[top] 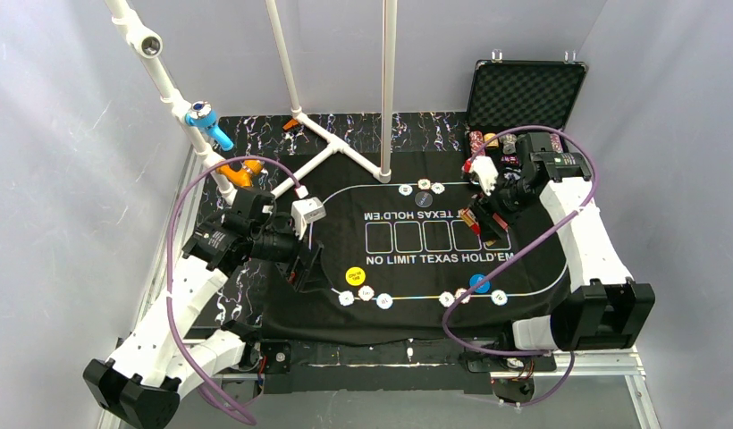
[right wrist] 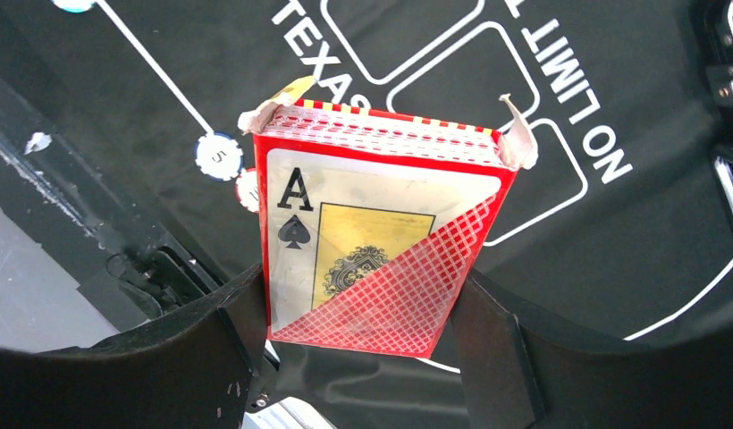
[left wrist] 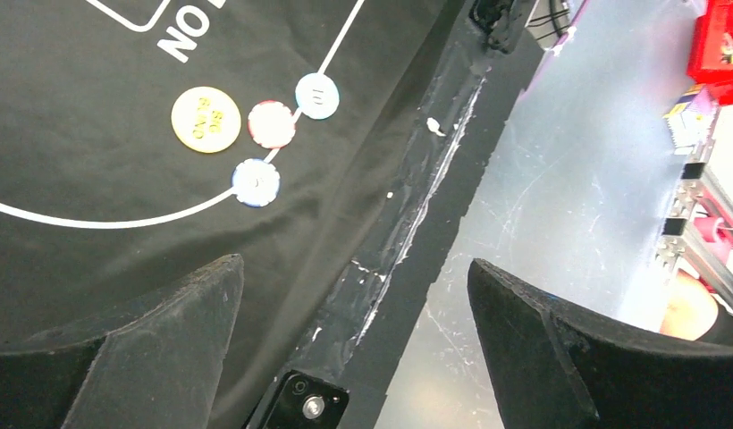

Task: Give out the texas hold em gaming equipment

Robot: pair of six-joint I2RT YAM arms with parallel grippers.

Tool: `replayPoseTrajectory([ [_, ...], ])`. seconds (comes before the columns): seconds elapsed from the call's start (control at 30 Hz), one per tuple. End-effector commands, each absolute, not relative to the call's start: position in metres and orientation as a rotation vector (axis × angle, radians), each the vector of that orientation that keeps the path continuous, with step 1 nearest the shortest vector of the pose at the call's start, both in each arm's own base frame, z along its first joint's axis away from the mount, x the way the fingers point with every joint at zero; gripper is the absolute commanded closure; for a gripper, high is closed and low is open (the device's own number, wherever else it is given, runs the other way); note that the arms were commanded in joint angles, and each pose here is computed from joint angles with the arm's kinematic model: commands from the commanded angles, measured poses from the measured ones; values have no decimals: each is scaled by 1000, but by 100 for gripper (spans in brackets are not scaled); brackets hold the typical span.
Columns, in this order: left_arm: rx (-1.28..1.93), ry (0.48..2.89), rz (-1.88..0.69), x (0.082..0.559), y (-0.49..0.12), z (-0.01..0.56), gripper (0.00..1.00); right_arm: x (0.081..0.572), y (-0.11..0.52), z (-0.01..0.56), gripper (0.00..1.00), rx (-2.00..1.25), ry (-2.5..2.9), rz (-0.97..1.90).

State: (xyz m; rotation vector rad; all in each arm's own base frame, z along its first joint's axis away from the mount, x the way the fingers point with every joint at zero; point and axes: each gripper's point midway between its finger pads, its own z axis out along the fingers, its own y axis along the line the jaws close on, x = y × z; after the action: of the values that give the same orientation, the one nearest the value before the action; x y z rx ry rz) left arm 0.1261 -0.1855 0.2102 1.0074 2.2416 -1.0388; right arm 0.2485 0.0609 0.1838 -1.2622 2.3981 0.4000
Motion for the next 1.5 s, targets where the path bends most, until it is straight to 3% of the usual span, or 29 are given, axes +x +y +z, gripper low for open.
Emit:
replayPoseTrajectory([
  [0.0,1007,2215,-1158,114,-194,233,6,225,79,203,86,-1342,2299,465],
  [0.33,984,2215,-1293,109,-209,245,11,213,73,215,92,-1414,2257,359],
  [0.93,1092,2268,-1354,107,-227,243,11,204,90,215,93,-1479,2161,418],
  [1.23,914,2133,-1379,174,-276,262,7,215,105,221,99,-1429,2103,427],
  [1.3,754,2195,-1518,193,-301,260,8,211,112,229,99,-1443,2102,438],
  [1.47,771,2191,-1693,181,-354,278,7,203,114,253,99,-1411,2070,317],
])
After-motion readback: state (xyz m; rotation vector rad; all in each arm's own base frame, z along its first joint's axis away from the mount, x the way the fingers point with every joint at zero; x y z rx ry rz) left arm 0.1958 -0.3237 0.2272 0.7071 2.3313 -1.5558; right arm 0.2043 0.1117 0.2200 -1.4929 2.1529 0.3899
